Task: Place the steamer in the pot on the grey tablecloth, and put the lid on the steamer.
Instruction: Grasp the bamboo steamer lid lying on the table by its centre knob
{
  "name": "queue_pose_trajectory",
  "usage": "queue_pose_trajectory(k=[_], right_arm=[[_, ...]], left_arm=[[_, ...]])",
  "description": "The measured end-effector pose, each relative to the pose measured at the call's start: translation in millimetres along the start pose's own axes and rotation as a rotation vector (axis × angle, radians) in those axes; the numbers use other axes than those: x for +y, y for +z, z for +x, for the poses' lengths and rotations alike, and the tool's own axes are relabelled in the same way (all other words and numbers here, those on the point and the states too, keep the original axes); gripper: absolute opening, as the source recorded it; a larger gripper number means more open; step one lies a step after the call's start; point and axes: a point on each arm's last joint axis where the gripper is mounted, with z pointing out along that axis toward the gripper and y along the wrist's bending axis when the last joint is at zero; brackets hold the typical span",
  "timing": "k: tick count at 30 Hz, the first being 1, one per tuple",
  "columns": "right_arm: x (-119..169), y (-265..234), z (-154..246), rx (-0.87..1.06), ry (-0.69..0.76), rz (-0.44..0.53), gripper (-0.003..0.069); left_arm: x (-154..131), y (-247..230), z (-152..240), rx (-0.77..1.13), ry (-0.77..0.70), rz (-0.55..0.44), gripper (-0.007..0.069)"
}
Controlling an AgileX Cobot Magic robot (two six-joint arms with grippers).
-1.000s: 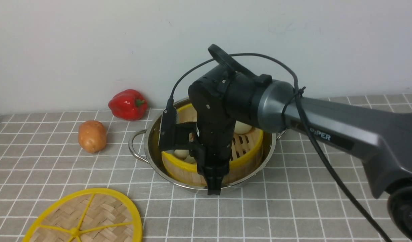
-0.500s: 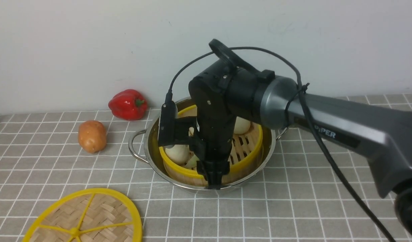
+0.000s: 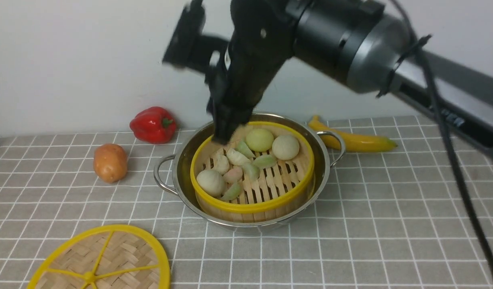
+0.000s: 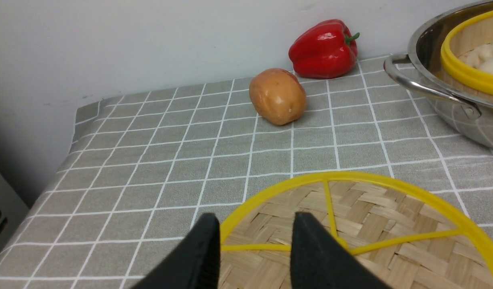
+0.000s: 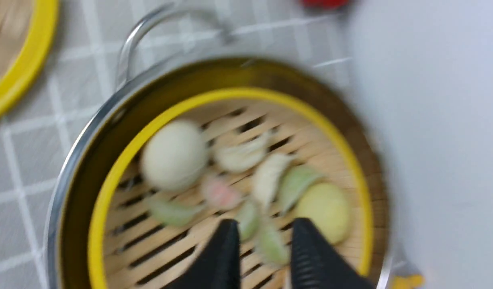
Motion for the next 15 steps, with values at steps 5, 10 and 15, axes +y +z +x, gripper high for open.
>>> queue_pose_trajectory(k=[5, 10, 15], right_arm=[[-17, -45, -13, -0.118, 0.183, 0.08, -0.0013], [-23, -73, -21, -0.208, 0.379, 0.08, -0.0015], [-20, -75, -23, -0.226, 0.459, 0.031, -0.0013]], left_arm=[[0, 0, 0, 0.0, 0.0, 0.0, 0.0243], [0, 0, 0, 0.0, 0.0, 0.0, 0.0243], [0, 0, 0, 0.0, 0.0, 0.0, 0.0243]])
